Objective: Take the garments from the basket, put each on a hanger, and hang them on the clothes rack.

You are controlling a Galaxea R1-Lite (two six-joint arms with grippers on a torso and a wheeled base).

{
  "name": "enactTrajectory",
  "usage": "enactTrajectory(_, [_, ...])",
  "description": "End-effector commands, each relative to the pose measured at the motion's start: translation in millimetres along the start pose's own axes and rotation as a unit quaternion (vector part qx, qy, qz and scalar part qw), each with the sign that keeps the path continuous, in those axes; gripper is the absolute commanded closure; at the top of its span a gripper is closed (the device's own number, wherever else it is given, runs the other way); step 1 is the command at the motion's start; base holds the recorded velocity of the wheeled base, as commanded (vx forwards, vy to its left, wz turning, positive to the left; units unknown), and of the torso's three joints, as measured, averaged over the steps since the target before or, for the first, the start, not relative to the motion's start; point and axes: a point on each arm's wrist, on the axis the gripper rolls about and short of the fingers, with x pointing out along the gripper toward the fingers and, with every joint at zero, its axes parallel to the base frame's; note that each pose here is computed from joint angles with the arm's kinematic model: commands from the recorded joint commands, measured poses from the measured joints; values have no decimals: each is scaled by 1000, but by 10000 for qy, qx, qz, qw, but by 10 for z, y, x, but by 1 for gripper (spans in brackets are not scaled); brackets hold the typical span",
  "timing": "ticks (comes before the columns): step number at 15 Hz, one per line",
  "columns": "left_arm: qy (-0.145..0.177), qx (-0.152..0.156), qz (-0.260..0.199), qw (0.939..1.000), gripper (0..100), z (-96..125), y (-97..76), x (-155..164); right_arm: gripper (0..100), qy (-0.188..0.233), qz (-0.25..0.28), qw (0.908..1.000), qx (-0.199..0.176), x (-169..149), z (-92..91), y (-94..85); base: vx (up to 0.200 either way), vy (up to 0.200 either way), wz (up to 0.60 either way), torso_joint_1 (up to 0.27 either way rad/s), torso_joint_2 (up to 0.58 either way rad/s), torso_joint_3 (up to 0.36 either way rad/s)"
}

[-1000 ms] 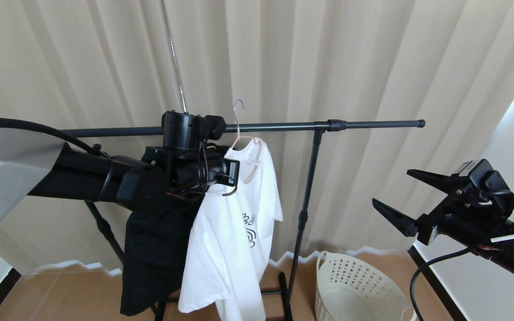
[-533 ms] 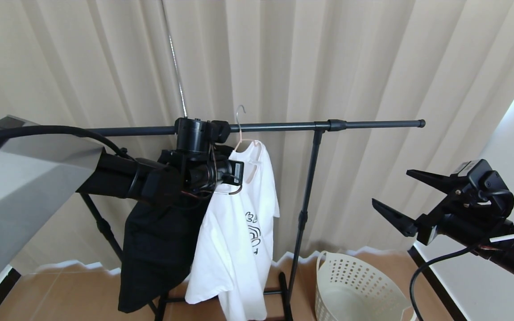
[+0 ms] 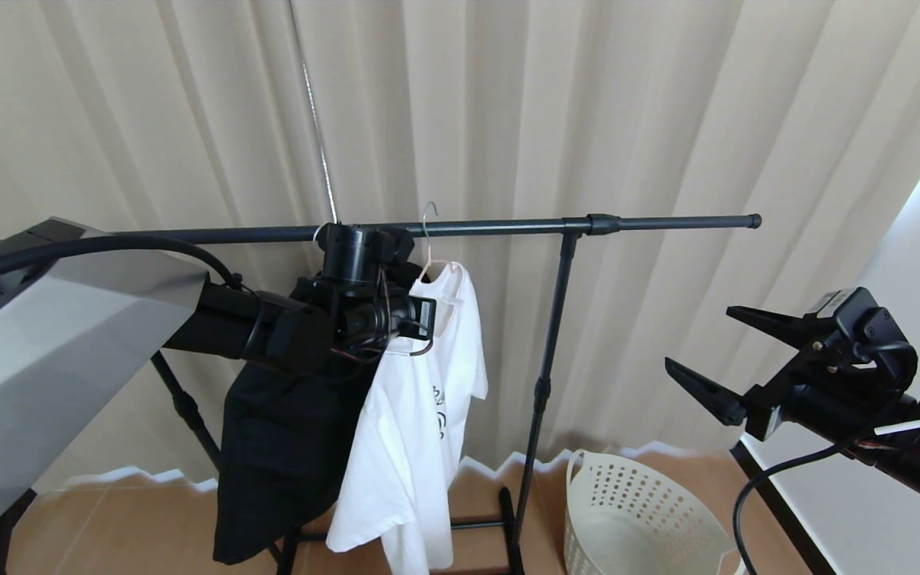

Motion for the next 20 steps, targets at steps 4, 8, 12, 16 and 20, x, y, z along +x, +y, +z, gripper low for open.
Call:
enactTrajectory(4, [102, -1, 6, 9999, 100, -69, 6, 52, 0, 14, 12, 10000, -3, 1, -7, 4, 0, 0, 0, 0, 0, 0])
enactTrajectory(8, [109, -55, 7, 9999, 100, -75, 6, 61, 0, 21, 14, 10000, -1, 3, -10, 4, 0, 0, 0, 0, 0, 0])
enactTrajectory(12, [87, -47, -2, 10000, 0, -63, 5, 56, 0, 56, 24, 10000, 12, 21, -34, 5, 0, 0, 0, 0, 0, 0])
enactTrajectory(16, [48, -69, 9, 10000, 0, -36, 17, 33, 0, 49, 22, 10000, 9, 24, -31, 3, 0, 0, 0, 0, 0, 0])
enactTrajectory(20, [1, -72, 13, 10000, 0, 12, 20, -78, 0, 7, 9, 10000, 2, 21, -16, -1, 0, 0, 0, 0, 0, 0])
